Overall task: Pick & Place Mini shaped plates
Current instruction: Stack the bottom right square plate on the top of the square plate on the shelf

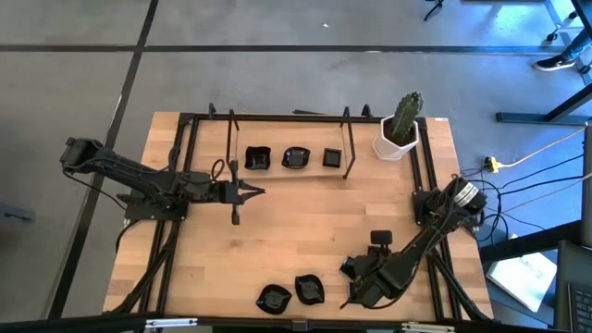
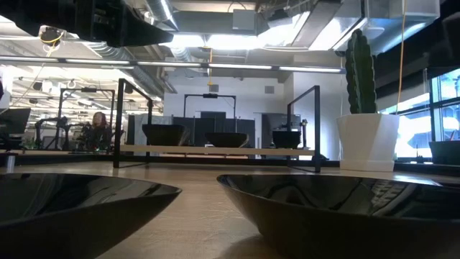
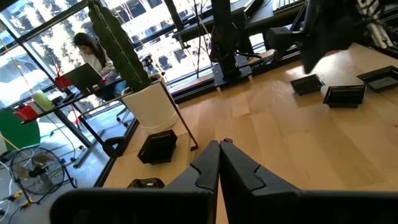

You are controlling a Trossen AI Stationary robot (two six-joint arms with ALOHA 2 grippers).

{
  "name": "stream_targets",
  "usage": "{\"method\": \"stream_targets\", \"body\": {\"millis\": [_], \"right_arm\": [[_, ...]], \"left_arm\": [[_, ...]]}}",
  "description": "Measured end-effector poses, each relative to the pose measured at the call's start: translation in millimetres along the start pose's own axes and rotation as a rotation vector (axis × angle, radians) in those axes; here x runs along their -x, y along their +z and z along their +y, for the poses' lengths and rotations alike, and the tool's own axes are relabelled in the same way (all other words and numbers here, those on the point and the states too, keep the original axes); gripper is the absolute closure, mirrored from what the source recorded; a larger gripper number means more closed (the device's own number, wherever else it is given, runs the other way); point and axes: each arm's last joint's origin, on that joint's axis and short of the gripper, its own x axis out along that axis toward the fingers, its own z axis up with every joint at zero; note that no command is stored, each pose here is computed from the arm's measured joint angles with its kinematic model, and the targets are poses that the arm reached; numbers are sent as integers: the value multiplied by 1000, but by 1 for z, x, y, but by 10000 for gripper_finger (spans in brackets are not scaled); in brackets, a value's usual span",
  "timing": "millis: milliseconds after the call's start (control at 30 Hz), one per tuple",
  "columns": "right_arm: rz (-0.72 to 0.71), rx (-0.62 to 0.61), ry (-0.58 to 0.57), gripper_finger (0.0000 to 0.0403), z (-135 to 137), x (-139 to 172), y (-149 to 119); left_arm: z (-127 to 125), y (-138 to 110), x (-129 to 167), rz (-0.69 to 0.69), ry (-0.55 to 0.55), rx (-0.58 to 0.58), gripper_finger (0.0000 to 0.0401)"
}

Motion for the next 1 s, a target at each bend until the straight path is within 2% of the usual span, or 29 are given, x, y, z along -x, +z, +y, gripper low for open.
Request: {"method": "stream_targets", "body": {"millis": [133, 300, 467, 600, 800, 1000], "right_arm": [[-2, -56, 151, 381, 6, 6, 4], [-22, -148, 239, 342, 13, 8, 9], [-31, -182, 185, 282, 10, 7, 7], [-11, -177, 164, 251, 8, 0, 4], [31, -176, 129, 242, 5, -19, -4], [41, -167, 160, 241, 7, -34, -8]], "left_arm": [[0, 0, 0, 0, 0, 0, 399], [0, 0, 0, 4, -1, -1, 396], [0, -1, 0, 8, -2, -3, 394], [0, -1, 0, 9, -3, -3, 398], [0, -1, 0, 14, -5, -5, 397], [-1, -1, 0, 14, -5, -4, 391]]}}
